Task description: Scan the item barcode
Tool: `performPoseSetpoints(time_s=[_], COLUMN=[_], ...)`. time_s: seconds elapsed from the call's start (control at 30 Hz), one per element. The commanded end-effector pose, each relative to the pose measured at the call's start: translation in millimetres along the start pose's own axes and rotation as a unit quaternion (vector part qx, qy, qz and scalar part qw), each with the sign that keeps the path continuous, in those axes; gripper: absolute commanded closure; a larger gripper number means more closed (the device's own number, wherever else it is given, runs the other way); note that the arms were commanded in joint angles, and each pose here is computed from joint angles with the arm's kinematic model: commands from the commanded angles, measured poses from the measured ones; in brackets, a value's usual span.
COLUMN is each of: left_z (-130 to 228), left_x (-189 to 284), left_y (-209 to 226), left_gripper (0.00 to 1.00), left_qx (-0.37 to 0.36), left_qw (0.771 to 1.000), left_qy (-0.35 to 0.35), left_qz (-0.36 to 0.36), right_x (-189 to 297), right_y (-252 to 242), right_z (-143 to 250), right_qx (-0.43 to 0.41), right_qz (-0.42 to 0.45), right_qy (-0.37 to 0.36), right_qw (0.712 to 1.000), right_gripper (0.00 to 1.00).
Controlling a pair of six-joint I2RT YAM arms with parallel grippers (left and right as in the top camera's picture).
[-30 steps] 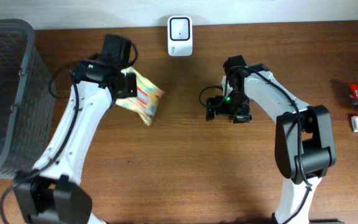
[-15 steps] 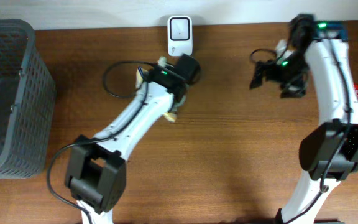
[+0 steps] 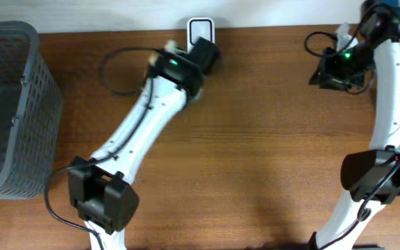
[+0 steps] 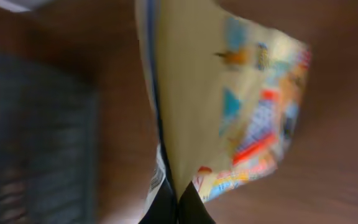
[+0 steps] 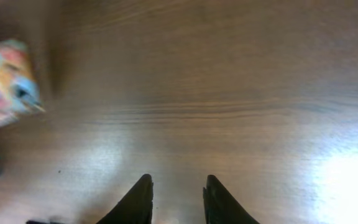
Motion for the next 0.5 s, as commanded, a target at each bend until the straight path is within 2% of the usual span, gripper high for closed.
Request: performPoseSetpoints(time_s=[0.0, 0.07, 0.17, 0.27, 0.33, 0.4, 0.47], left_z=[-17.6, -12.6, -2.0, 10.7, 17.4, 28.5, 38.7], left_x=[-9.9, -33.4, -66.0, -96.7, -98.1, -81.8, -61.5], left_y=[78.4, 94.1, 90.2, 58.6, 37.5, -13.9, -66.6], left_gripper=[1.00, 1.00, 1.00, 1.00, 1.00, 1.00, 1.00], left_qx=[0.049, 0.060, 0.043, -0.016, -0.029, -0.037, -0.040], left_qw=[0.983, 0.981, 0.981, 0.978, 0.979, 0.989, 0.987], left_qy=[-0.031, 0.001, 0.050, 0.093, 0.104, 0.127, 0.147], left_qz=[-0.174, -0.184, -0.180, -0.185, -0.174, -0.061, 0.058], right_x=[2.2, -0.2, -0.8, -0.8, -0.8, -1.1, -1.0], right_y=[17.5, 24.2, 26.4, 26.6, 26.6, 26.6, 26.8], right_z=[3.2, 4.4, 3.7, 2.5, 2.6, 2.1, 1.0], right_qx=[0.030, 0.039, 0.043, 0.044, 0.057, 0.059, 0.060], right_qz=[-0.009, -0.010, -0.011, -0.011, -0.011, -0.011, -0.012], right_qy=[-0.008, -0.006, -0.008, -0.011, -0.011, -0.012, -0.015], right_qw=[0.999, 0.999, 0.999, 0.999, 0.998, 0.998, 0.998], right_gripper=[0.73, 0.73, 0.72, 0.72, 0.71, 0.69, 0.68])
Point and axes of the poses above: each gripper's point midway between its finger pads, its own x axis back along the fingers, its own y axis along the line the jaws close on, z = x × y, the point moved 4 cm from there along x, back along the fingers, and after that the axes turned 2 degrees about -x, right-handed, at the moved point
